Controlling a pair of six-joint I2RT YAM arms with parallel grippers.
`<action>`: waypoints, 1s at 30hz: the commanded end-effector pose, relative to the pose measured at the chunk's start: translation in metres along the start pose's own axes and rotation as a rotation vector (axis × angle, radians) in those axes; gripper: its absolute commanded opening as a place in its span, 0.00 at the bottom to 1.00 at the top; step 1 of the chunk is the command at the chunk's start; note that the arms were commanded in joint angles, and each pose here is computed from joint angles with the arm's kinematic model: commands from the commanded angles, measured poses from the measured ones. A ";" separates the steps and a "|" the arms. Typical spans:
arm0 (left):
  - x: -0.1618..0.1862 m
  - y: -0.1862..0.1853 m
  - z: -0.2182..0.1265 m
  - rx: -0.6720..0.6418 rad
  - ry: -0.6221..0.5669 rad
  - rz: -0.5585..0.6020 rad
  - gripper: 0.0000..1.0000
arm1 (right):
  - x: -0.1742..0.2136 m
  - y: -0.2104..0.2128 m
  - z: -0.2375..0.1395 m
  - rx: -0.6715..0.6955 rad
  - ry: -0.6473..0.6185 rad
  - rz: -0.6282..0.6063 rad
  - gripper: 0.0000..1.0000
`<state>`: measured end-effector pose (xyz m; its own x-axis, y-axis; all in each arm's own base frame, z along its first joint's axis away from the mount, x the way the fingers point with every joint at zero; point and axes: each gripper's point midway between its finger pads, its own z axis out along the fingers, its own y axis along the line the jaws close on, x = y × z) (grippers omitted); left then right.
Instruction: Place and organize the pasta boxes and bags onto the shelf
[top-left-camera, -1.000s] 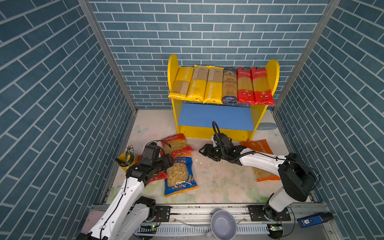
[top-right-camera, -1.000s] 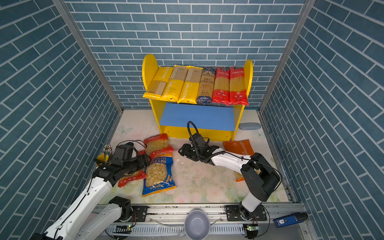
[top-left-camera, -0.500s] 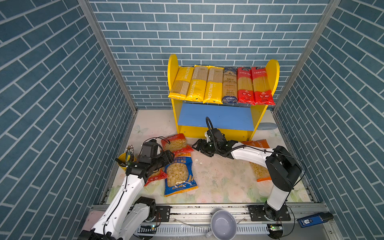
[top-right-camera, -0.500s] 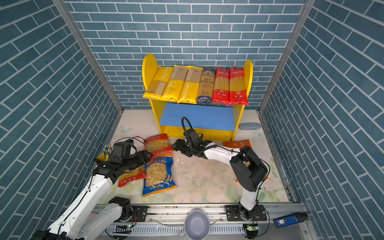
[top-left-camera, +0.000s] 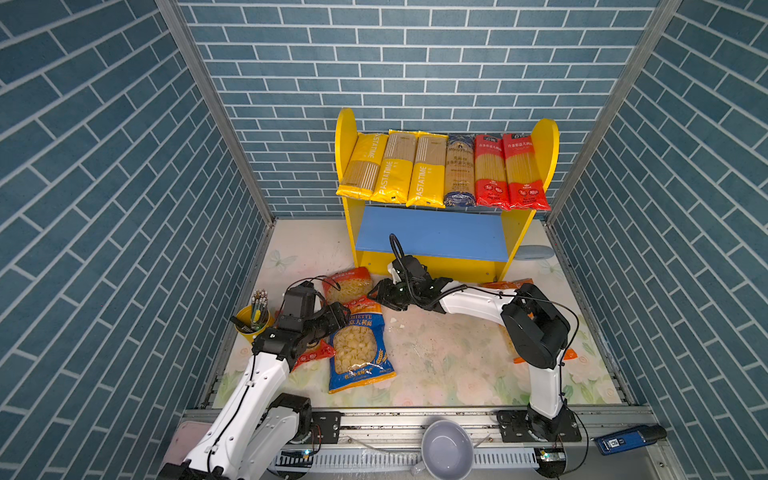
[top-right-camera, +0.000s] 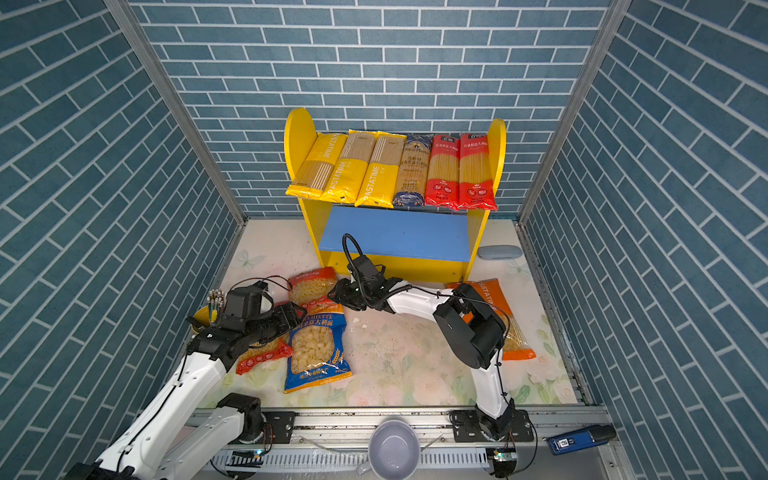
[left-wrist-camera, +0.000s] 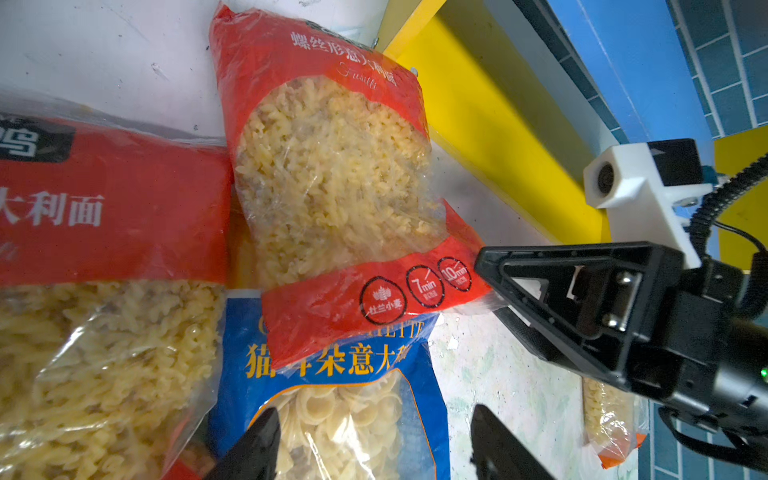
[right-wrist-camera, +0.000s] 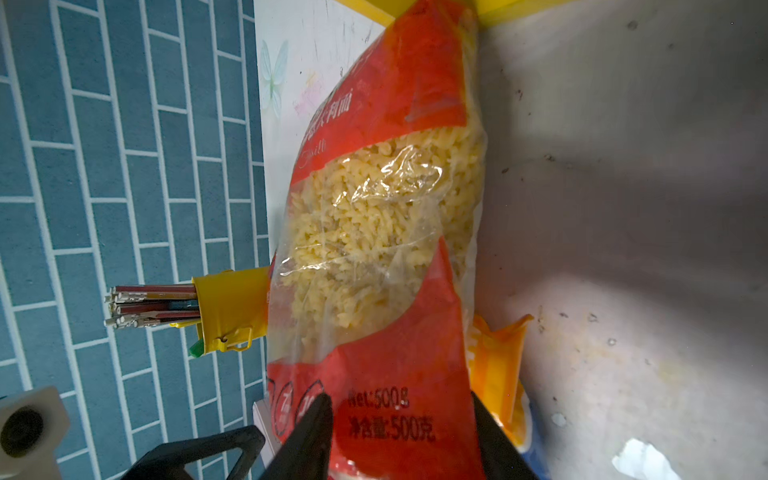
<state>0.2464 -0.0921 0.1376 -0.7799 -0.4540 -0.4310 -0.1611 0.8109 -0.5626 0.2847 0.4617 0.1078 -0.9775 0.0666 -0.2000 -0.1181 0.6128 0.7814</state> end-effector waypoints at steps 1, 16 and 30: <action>0.000 0.001 -0.002 0.007 -0.011 -0.005 0.73 | -0.006 0.036 -0.001 -0.095 -0.004 -0.041 0.40; -0.010 -0.013 -0.012 0.044 -0.038 0.005 0.73 | -0.024 0.091 -0.041 -0.228 -0.079 -0.090 0.01; -0.026 -0.056 -0.029 0.210 -0.070 0.048 0.73 | -0.040 0.072 -0.118 -0.317 -0.202 0.008 0.00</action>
<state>0.2535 -0.1061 0.1789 -0.7554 -0.4608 -0.4658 -0.0694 0.7632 -0.6424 0.2911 0.4319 0.2136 -0.9421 0.1815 -0.2818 -0.1849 0.4198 0.8886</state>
